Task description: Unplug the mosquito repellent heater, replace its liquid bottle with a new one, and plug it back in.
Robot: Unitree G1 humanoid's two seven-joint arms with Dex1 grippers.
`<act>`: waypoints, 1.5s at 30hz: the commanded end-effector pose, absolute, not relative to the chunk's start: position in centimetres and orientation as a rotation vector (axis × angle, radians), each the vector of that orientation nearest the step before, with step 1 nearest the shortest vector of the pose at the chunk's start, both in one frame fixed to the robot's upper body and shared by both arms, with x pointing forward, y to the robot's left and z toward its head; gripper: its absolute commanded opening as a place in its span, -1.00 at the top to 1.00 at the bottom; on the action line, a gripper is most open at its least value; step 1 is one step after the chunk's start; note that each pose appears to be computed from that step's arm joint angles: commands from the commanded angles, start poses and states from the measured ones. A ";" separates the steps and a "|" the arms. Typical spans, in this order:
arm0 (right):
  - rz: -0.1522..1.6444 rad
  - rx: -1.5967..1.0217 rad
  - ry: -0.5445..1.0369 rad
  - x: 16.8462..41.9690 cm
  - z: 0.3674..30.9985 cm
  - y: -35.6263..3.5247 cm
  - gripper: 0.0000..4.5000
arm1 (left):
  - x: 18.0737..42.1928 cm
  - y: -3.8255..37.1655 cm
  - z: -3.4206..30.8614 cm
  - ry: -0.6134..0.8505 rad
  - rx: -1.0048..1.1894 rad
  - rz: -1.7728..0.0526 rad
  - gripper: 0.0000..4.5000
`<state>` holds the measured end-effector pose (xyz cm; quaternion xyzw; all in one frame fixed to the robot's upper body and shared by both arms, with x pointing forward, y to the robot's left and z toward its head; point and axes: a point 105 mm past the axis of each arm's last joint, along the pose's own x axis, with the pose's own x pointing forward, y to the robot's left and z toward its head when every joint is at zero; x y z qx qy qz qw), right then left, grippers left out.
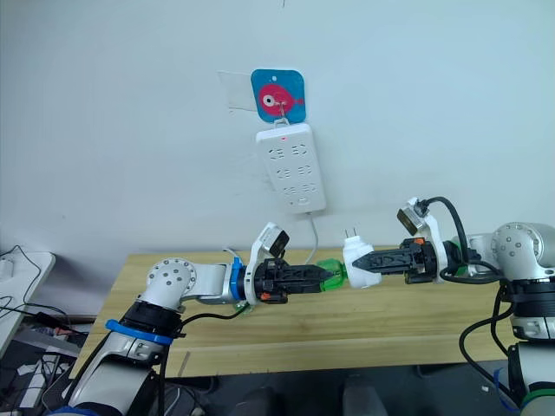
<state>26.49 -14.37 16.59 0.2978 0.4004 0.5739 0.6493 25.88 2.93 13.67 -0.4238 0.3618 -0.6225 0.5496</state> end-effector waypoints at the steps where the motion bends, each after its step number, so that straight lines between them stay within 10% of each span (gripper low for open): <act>1: 1.302 0.655 0.934 25.9 16.7 -14.6 -0.34 | 27.5 4.5 15.4 0.723 -1.017 -1.442 0.01; 9: 1.290 0.672 0.917 26.3 16.9 -14.7 -0.34 | 26.9 4.9 15.3 0.715 -1.004 -1.450 -0.99; 16: 1.251 0.713 0.886 27.3 17.1 -15.1 -0.34 | 26.3 6.4 15.1 0.635 -0.797 -1.415 -0.99; 19: 1.225 0.735 0.877 27.6 16.9 -15.4 -0.34 | 24.4 6.9 14.3 0.498 -0.343 -1.468 -0.99; 29: 1.224 0.756 0.866 28.0 17.0 -15.2 -0.34 | 26.7 6.8 14.0 -0.500 0.774 -1.192 -0.99; 37: 1.258 0.753 0.865 27.9 17.3 -14.5 -0.34 | 26.0 5.2 15.0 -0.936 0.987 -1.089 -0.99; 45: 1.285 0.753 0.864 27.7 17.6 -14.0 -0.34 | 26.5 3.8 15.2 -1.054 1.023 -1.072 -0.99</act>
